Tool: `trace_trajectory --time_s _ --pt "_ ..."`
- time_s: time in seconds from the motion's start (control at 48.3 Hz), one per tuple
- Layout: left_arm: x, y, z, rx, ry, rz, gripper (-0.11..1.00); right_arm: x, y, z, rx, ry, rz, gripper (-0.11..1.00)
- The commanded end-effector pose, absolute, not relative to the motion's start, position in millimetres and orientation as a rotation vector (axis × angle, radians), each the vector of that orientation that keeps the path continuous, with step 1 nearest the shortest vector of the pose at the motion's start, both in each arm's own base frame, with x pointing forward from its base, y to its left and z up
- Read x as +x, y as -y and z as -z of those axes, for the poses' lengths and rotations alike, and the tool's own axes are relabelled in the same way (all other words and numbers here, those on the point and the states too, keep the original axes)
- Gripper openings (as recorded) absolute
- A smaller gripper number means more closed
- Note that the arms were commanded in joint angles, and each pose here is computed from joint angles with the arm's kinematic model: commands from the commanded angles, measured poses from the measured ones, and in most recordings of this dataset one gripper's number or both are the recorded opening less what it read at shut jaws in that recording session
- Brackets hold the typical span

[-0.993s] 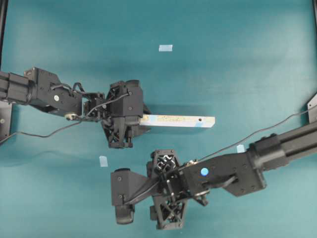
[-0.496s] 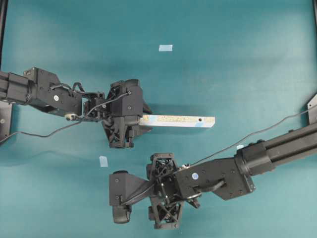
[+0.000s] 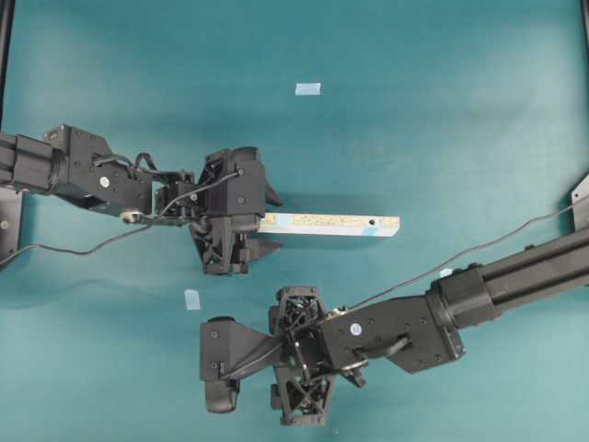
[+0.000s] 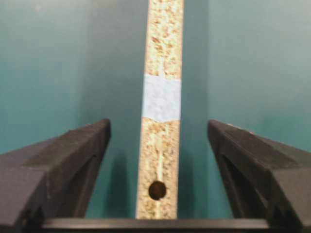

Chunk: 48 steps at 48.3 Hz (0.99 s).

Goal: Move the wooden board into place and insert the rod into its hole.
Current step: 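Move the right gripper over the small wooden peg, then lower the right gripper and close it on the peg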

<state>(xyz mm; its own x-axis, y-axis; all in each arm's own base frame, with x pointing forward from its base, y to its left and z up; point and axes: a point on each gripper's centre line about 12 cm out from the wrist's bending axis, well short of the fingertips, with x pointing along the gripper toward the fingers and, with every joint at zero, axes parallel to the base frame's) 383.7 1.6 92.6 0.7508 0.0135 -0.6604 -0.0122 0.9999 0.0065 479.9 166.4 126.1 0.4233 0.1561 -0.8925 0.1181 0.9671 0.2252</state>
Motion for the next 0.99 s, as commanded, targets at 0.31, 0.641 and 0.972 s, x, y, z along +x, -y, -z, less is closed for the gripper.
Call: trace_trajectory --time_s 0.31,0.641,0.972 --pt "387 -2 -107 -0.006 -0.678 -0.018 0.84 487 -171 -139 0.279 -1.095 -0.041 0.81" --pt "387 -2 -106 -0.008 -0.681 -0.019 0.84 487 -172 -135 0.279 -1.095 -0.043 0.75" --pt "387 -2 -106 -0.006 -0.683 -0.018 0.84 487 -173 -136 0.279 -1.091 -0.045 0.47"
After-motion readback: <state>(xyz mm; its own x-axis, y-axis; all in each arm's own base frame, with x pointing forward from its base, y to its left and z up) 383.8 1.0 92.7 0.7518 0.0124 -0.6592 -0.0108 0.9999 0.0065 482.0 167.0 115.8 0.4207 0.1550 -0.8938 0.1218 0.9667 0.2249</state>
